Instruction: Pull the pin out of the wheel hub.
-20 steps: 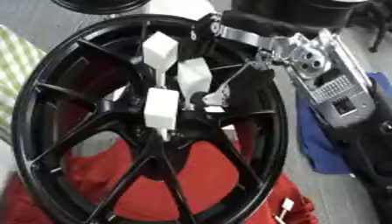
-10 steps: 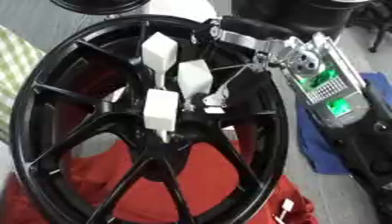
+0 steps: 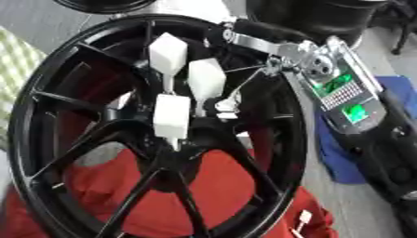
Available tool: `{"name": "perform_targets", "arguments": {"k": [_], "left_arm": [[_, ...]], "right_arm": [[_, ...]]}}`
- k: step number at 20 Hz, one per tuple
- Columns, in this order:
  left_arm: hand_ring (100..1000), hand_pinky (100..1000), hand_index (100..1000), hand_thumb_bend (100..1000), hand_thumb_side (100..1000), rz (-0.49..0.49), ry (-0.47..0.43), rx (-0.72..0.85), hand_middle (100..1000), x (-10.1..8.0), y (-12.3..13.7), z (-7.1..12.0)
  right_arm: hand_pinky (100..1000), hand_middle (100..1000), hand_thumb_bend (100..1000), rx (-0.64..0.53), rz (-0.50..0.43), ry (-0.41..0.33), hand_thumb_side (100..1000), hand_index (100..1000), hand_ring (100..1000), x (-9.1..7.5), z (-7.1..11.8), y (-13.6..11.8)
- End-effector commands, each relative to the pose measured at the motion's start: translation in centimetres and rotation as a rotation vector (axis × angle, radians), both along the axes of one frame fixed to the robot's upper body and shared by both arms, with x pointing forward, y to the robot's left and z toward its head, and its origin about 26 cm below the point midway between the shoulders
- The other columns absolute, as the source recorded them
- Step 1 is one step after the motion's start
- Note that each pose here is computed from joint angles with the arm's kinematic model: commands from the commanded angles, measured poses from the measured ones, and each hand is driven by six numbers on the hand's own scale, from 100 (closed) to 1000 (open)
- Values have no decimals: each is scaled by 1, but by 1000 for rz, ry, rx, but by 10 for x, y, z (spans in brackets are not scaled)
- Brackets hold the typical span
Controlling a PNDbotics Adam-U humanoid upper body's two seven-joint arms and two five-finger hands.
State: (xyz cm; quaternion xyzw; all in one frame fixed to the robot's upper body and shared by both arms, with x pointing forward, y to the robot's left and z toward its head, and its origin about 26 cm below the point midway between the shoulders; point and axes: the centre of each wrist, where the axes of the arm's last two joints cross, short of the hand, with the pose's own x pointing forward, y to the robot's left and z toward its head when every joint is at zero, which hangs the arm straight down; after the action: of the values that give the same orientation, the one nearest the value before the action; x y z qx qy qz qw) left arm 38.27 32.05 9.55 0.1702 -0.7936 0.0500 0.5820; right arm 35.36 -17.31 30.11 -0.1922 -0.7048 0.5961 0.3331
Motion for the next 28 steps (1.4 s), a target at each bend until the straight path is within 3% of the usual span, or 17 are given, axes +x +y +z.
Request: {"name": "perform_targets", "arguments": {"k": [1,15,16,18,28], "left_arm": [[508,580,678,108,969,-3,-32,29,487,1,4,13],[509,580,678,110,970,-4,-17,28,488,0,5,8],[509,581,678,111,970,-4,-17,28,488,0,5,8],[509,581,678,111,970,-4,-11,28,488,-1,5,7],[511,582,678,116,968,10,8,23,489,-3,8,-1]], "right_arm": [[625,479,449,34,9,-21,100,580,646,-3,9,-1],[588,389,436,66,62,36,100,527,602,-17,24,-3],[572,299,422,66,61,35,100,478,571,-17,24,-3],[565,263,421,62,52,25,100,477,553,-19,30,-8],[541,263,417,69,4,14,100,480,544,-27,59,-36]]}}
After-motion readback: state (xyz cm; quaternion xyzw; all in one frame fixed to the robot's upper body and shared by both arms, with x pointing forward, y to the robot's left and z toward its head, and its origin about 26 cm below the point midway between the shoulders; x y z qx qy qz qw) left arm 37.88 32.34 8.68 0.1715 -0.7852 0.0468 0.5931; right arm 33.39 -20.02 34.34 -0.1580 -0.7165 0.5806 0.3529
